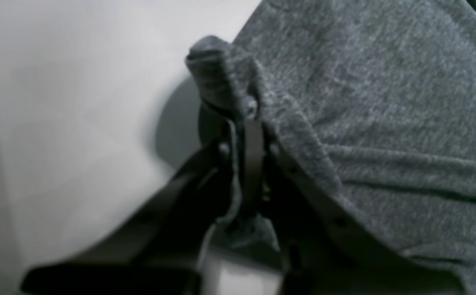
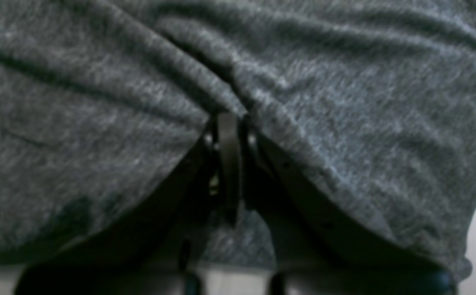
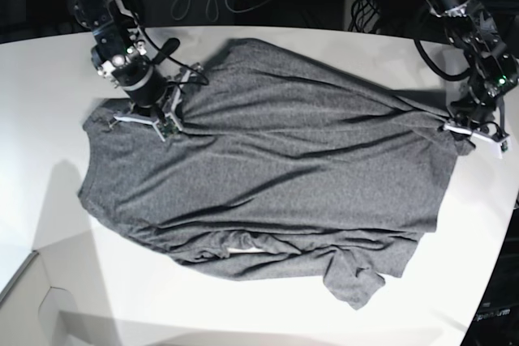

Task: Layout the t-shirt on the table in an organized manner, then fold the t-shirt properly
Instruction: 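Lower the held corner with the right gripper onto the table, then drag the held collar corner with the right gripper away from the shirt body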

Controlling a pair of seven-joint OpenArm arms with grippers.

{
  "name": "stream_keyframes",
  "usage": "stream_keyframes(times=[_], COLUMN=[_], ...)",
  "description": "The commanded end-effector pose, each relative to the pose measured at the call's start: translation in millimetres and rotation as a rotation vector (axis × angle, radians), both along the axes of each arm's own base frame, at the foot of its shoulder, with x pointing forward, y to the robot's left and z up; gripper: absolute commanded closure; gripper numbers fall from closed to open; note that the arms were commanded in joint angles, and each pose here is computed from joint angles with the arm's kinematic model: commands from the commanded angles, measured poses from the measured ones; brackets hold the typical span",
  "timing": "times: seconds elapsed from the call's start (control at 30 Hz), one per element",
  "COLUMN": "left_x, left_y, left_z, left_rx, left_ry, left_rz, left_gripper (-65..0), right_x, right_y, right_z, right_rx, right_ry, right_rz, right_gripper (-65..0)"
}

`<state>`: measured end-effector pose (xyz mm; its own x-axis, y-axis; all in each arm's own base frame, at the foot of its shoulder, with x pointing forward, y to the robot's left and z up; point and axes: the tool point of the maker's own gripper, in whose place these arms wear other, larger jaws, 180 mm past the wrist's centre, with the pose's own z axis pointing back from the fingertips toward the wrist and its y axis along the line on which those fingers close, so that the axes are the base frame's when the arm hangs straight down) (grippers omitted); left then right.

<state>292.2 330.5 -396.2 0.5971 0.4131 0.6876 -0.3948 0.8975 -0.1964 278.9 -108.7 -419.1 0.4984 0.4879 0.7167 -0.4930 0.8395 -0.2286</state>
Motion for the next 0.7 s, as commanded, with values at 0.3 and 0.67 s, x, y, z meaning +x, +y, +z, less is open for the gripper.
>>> stream_keyframes(times=[0.3,0.67], left_x=[9.9,13.6], left_y=[7.6,8.1], left_z=[16.8,20.0], left_rx=[0.027,0.027], left_ry=[-0.054,-0.062], left_rz=[0.003,0.004], left_gripper=[-0.1,-0.1], right_x=[10.2,36.9], right_y=[4.5,-35.1], right_z=[36.0,57.9], right_rx=[0.017,-0.005], right_ry=[-0.105,-0.178], right_rz=[0.031,-0.079], right_gripper=[0.0,0.0])
